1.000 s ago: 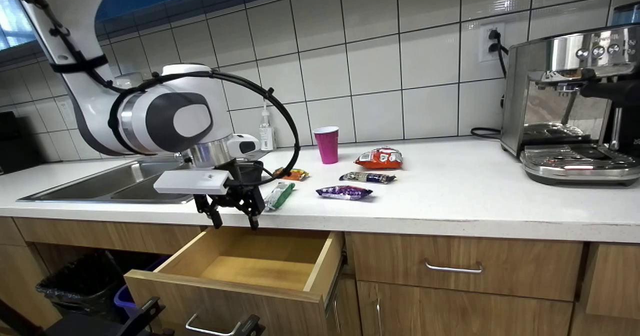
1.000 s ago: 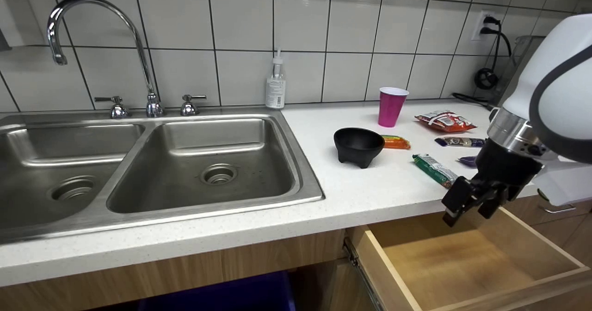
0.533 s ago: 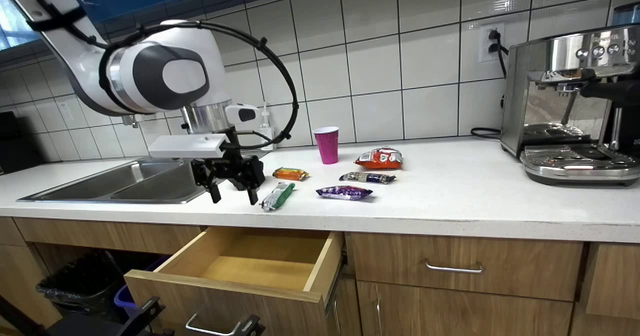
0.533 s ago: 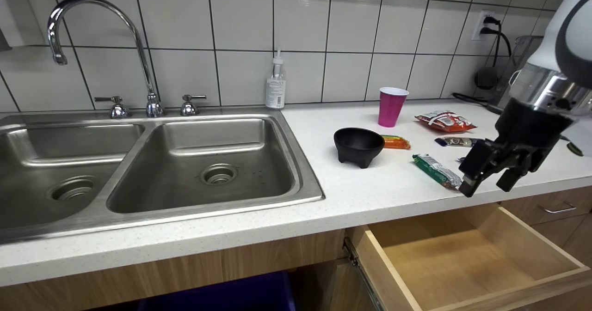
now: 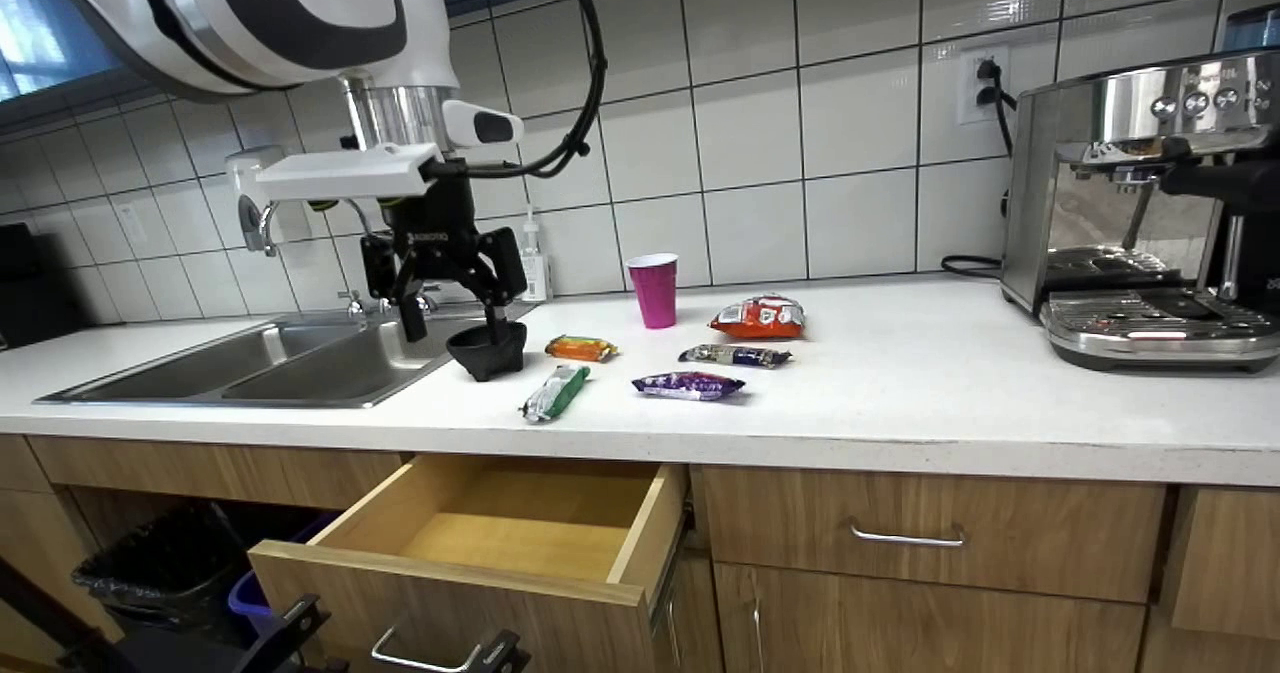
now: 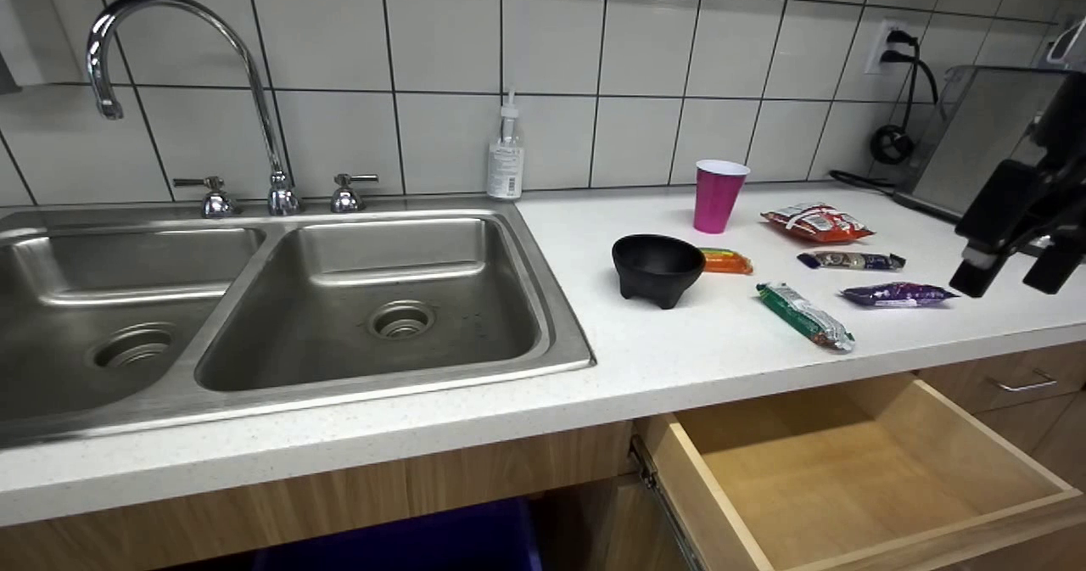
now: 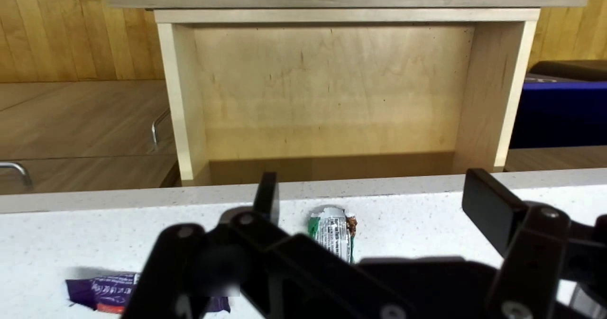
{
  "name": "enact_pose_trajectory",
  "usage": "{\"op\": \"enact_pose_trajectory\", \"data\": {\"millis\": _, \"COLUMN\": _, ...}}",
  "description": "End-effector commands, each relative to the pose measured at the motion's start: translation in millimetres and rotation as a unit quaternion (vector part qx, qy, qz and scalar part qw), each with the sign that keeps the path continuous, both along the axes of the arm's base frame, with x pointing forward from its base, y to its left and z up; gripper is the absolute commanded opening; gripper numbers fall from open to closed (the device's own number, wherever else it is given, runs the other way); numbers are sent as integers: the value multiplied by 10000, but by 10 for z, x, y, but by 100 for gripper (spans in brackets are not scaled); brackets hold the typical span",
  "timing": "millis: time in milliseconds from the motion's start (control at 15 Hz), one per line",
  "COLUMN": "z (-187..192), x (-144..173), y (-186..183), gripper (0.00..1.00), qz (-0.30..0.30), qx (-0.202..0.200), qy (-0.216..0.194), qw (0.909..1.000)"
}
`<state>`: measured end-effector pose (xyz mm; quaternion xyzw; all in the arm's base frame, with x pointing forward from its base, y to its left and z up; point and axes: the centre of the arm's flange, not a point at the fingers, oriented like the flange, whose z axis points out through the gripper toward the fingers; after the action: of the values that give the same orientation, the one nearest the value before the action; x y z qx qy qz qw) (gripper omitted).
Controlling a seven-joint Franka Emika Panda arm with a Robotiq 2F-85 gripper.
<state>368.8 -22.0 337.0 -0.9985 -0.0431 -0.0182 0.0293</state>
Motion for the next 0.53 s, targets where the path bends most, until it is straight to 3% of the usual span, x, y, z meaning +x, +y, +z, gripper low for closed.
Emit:
{"op": "enact_pose_trajectory", "data": {"millis": 0, "z": 238, "x": -340, "y": -79, "gripper": 100, "qz": 190, "qx": 12, "qy": 105, "qw": 9998}}
{"op": "enact_pose_trajectory", "data": {"millis": 67, "z": 290, "x": -347, "y": -102, "gripper": 100, "qz": 247, "qx": 40, "qy": 158, "qw": 9996}}
{"op": "enact_pose_trajectory", "data": {"millis": 133, "z": 156, "x": -106, "y": -69, "gripper": 100, "qz": 67, "qx": 21, "qy": 108, "qw": 9999}}
{"op": "enact_pose_trajectory", "data": {"millis": 467, "z": 233, "x": -160, "y": -100, "gripper": 100, "qz": 107, "qx": 61, "qy": 134, "qw": 9998}}
